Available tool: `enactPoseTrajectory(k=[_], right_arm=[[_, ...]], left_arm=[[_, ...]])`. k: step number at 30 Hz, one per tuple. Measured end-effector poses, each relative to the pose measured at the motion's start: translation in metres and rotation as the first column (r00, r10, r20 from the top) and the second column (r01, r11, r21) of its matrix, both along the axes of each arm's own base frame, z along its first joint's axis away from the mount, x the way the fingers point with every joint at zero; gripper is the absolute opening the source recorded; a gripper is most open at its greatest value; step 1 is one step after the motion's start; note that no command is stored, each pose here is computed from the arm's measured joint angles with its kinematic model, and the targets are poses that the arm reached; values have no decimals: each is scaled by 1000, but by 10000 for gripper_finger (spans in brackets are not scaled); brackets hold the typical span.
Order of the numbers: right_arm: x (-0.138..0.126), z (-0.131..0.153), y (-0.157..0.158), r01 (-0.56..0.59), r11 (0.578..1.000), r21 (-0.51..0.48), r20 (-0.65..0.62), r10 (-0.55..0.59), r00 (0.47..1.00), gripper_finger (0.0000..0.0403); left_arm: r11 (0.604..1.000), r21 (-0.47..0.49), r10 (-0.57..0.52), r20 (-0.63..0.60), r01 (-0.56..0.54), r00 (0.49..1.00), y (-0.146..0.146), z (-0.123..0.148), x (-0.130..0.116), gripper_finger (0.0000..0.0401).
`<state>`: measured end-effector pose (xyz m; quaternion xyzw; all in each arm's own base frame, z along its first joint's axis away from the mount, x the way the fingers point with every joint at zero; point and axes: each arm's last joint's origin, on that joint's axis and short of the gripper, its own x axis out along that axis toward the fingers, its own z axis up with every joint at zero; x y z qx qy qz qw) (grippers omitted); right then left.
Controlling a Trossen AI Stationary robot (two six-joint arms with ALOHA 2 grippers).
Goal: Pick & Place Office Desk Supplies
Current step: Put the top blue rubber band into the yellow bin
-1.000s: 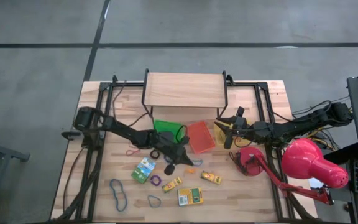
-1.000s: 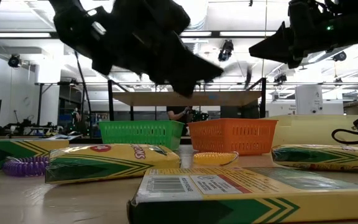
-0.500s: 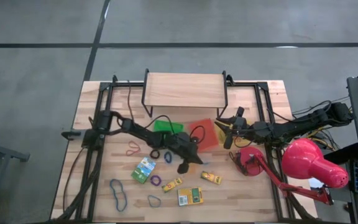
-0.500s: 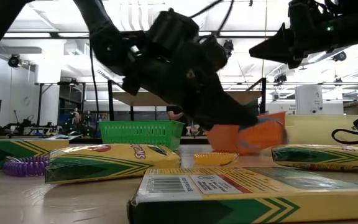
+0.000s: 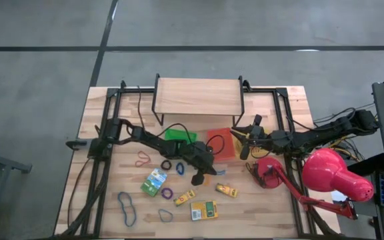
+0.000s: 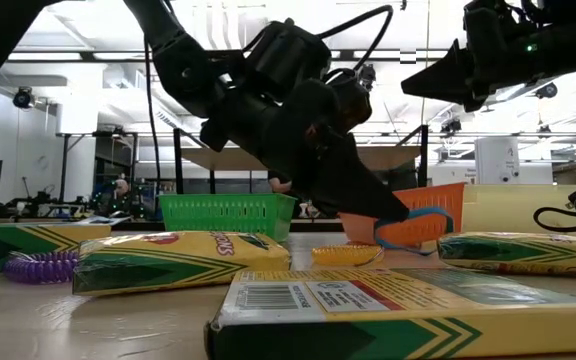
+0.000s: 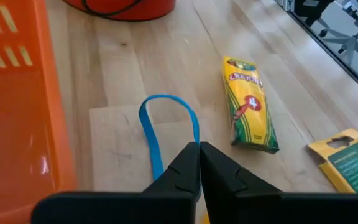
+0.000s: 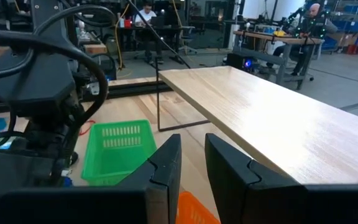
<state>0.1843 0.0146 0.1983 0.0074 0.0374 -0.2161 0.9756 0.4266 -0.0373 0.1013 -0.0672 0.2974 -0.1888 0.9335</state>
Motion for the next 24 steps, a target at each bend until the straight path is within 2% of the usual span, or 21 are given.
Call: enactPoseTrajectory(k=[11,14,19,24], right_arm=[[0,0,0,0,1000,0,0,0,1000,68],[0,0,0,0,1000,0,0,0,1000,68],[0,0,0,0,1000,0,0,0,1000,68],[0,0,0,0,1000,1,0,0,1000,68]], left_arm=[[1000,1,0,7,0,1000,0,5,0,135],[1000,9,-6,21,6,1000,-2,17,-2,154],[997,74,-11,28,9,1000,-5,36,-8,178],[994,109,-8,33,4,999,-13,39,-11,207]])
